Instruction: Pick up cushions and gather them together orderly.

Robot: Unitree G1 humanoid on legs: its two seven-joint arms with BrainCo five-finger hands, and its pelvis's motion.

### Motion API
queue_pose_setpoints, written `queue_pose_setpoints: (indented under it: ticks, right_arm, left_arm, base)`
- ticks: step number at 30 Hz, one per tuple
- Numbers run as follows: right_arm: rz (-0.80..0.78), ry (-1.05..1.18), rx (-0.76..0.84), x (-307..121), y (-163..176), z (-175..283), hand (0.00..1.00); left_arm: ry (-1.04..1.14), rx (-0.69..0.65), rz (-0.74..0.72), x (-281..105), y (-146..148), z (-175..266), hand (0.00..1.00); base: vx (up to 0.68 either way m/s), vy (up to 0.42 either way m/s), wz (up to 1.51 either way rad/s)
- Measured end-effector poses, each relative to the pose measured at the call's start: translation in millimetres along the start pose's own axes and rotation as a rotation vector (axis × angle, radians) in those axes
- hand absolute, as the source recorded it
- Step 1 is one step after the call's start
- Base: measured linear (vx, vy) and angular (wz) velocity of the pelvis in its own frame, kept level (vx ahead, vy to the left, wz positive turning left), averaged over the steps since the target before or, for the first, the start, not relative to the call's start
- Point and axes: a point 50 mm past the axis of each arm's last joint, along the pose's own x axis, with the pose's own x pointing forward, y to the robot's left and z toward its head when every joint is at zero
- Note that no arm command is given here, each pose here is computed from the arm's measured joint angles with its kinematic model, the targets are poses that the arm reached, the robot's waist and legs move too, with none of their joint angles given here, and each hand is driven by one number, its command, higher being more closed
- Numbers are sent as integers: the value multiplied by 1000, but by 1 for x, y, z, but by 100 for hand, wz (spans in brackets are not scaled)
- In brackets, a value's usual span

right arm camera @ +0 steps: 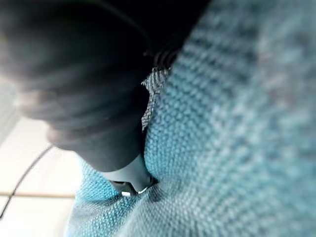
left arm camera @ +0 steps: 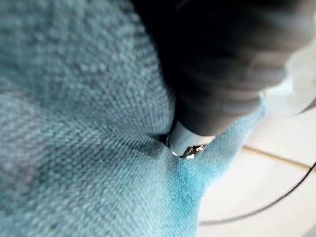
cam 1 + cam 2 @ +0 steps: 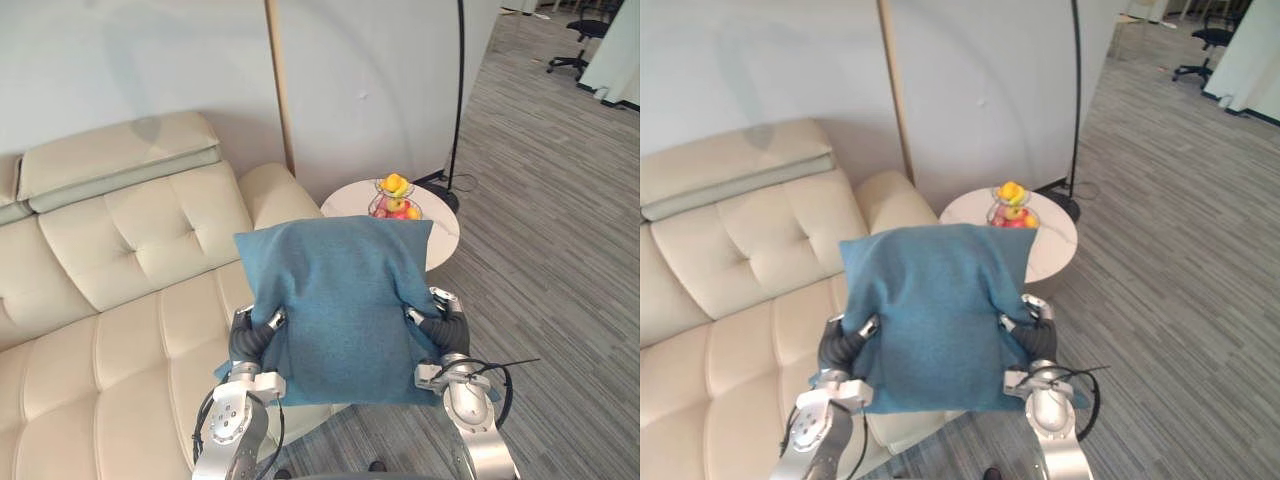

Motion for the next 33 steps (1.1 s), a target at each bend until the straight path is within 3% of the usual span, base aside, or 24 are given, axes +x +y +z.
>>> queue_pose_setpoints:
  ticks: [7,11,19,28,33]
  right_arm:
    - [-21,-27,-95,22,-8,2,100]
    - [-111,-8,-105,24,-26,-2,100]
    - [-84,94,-75,17,-9,-24,100]
    - [-85,85,-118,14,-24,-22,100]
    - [-107,-18,-95,1,-28,5,100]
  left_arm:
    - [40,-55,8,3,-8,-11,100]
    - [41,-50,-82,13,-28,-14,100]
    - [51,32,-53,15,-8,-16,100]
    - [73,53,-109,14,-19,-23,100]
    - [76,46,-115,10,-20,-23,100]
  base:
    - [-84,144,78]
    - [5,432,78]
    - [31,319,13]
    - [249,43,45]
    - [210,-26,23]
